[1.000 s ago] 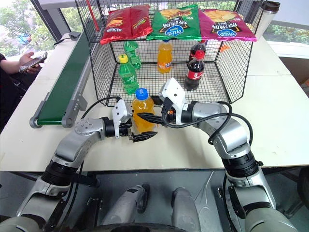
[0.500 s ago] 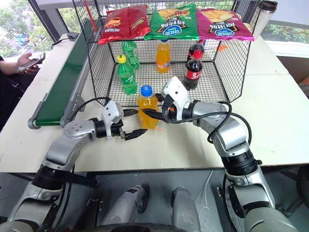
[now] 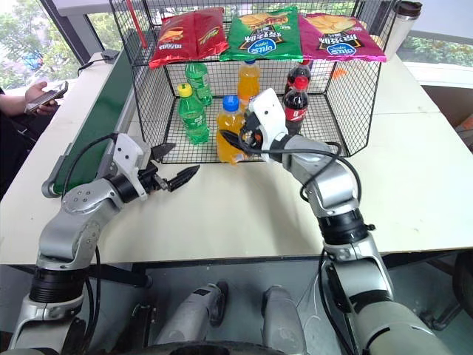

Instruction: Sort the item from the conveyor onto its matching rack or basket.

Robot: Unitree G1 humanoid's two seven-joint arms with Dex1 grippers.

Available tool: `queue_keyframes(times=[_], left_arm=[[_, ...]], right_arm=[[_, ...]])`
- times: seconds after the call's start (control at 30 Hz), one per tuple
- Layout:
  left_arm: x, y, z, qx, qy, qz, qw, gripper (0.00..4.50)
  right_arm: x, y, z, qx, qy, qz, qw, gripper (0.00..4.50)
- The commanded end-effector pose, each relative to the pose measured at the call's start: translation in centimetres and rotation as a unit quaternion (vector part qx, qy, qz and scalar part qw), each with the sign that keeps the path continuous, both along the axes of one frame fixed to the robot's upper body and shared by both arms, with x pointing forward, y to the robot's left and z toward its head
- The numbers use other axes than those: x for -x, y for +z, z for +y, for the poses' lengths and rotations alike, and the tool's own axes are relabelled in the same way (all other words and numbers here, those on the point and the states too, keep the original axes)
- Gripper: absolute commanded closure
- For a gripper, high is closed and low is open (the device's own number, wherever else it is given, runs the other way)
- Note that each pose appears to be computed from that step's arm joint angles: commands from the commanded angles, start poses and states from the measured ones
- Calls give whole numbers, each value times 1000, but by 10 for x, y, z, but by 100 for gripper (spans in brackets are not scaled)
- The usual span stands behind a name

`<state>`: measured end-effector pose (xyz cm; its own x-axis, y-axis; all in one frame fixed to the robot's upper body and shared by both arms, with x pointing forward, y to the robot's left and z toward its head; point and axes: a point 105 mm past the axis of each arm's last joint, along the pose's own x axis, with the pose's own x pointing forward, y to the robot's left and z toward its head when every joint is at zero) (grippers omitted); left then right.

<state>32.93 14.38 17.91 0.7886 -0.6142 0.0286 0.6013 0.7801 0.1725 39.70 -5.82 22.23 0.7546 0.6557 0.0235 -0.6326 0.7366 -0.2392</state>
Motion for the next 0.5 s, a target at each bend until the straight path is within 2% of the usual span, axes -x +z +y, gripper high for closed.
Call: queue_keyframes(times=[0.03,0.13,0.5], left_arm=[[3,11,-1,6,6,-22,1000,3],[4,9,-4,7,7,-22,1000,3],[4,9,-8,17,14,-23,999,3]], right_arm=[[-12,31,1,-24,-29,-64,997,217],[-25,29,1,-25,-52,-68,996,217],[-47,15,0,-20,-85,-66,994,217]])
